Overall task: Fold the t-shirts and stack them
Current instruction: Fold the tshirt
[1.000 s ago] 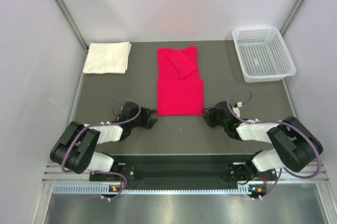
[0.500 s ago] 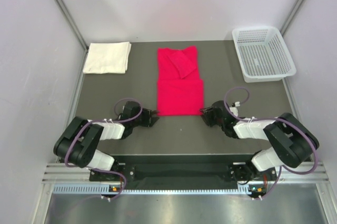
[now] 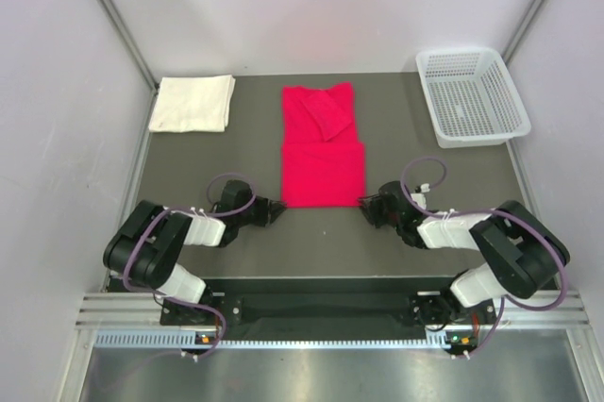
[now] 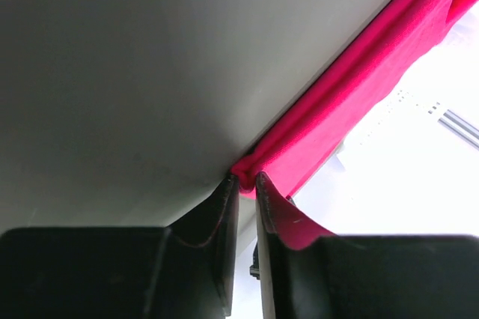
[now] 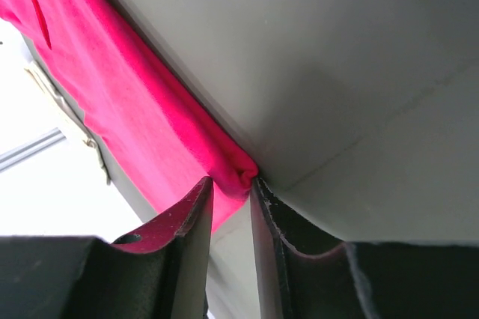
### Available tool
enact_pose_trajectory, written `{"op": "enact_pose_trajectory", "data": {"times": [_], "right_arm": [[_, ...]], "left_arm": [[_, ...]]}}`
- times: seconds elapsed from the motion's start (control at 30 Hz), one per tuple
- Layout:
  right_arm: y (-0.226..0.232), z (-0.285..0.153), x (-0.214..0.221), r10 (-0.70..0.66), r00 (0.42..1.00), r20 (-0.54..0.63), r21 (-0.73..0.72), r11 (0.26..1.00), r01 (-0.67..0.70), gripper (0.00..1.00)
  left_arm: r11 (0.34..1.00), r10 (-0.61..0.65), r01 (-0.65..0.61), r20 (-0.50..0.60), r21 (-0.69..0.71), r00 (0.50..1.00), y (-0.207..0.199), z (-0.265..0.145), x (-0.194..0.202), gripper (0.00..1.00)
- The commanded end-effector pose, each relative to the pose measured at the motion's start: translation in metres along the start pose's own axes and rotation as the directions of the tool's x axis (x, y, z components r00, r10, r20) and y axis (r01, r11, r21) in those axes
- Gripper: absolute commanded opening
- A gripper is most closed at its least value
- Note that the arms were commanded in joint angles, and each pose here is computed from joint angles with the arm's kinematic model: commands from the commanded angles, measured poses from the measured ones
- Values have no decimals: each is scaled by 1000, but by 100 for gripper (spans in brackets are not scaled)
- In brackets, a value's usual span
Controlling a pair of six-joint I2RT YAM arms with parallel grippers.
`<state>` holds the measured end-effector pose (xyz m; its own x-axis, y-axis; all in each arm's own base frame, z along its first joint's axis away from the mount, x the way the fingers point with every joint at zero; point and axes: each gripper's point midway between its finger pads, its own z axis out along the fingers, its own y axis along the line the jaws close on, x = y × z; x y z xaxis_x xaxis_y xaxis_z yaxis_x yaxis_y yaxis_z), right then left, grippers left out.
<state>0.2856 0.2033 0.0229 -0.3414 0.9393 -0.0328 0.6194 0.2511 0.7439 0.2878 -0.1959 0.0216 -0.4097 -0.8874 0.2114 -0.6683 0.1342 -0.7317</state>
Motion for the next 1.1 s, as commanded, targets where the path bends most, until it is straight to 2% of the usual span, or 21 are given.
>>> {"op": "enact_pose_trajectory", "data": {"times": [0.0, 0.13, 0.23, 0.27, 0.33, 0.43, 0.63, 0.83, 0.87, 0.9, 1.07], "right_arm": [[-37, 4, -3, -57, 998, 22, 113, 992, 54, 27], [-41, 4, -4, -71, 997, 24, 124, 990, 67, 27], [-44, 4, -5, -72, 997, 29, 130, 989, 68, 23], [-43, 4, -4, -76, 997, 23, 126, 989, 73, 19], [-44, 3, -2, -92, 996, 10, 126, 988, 90, 13], [-47, 0, 0, -141, 990, -17, 127, 982, 142, 0], [-53, -14, 6, -220, 973, -67, 112, 967, 227, 0], [-63, -34, 12, -246, 965, -90, 90, 963, 254, 0], [-68, -37, 12, -254, 963, -93, 105, 959, 263, 0], [-62, -44, 20, -262, 959, -107, 74, 960, 271, 0], [-60, -73, 33, -270, 954, -130, 44, 960, 278, 0]], "left_arm": [[994, 18, -13, 48, -108, 999, 37, 6, -15, 19], [993, 29, -25, 35, -111, 999, 39, 6, -15, 13], [994, 30, -27, 27, -108, 999, 40, 5, -15, 3], [993, 33, -31, 23, -110, 999, 40, 6, -15, 0], [992, 41, -40, 7, -121, 999, 41, 5, -13, 0], [989, 43, -43, -4, -142, 999, 46, 1, -11, 0], [982, 87, -86, 1, -168, 996, 51, -18, -9, 0], [980, 102, -99, 12, -174, 995, 60, -48, -2, 0], [984, 115, -113, 6, -141, 993, 53, -54, 1, 0], [975, 123, -121, 1, -184, 992, 64, -60, 4, 0], [976, 167, -168, -17, -140, 986, 61, -88, 22, 0]]}}
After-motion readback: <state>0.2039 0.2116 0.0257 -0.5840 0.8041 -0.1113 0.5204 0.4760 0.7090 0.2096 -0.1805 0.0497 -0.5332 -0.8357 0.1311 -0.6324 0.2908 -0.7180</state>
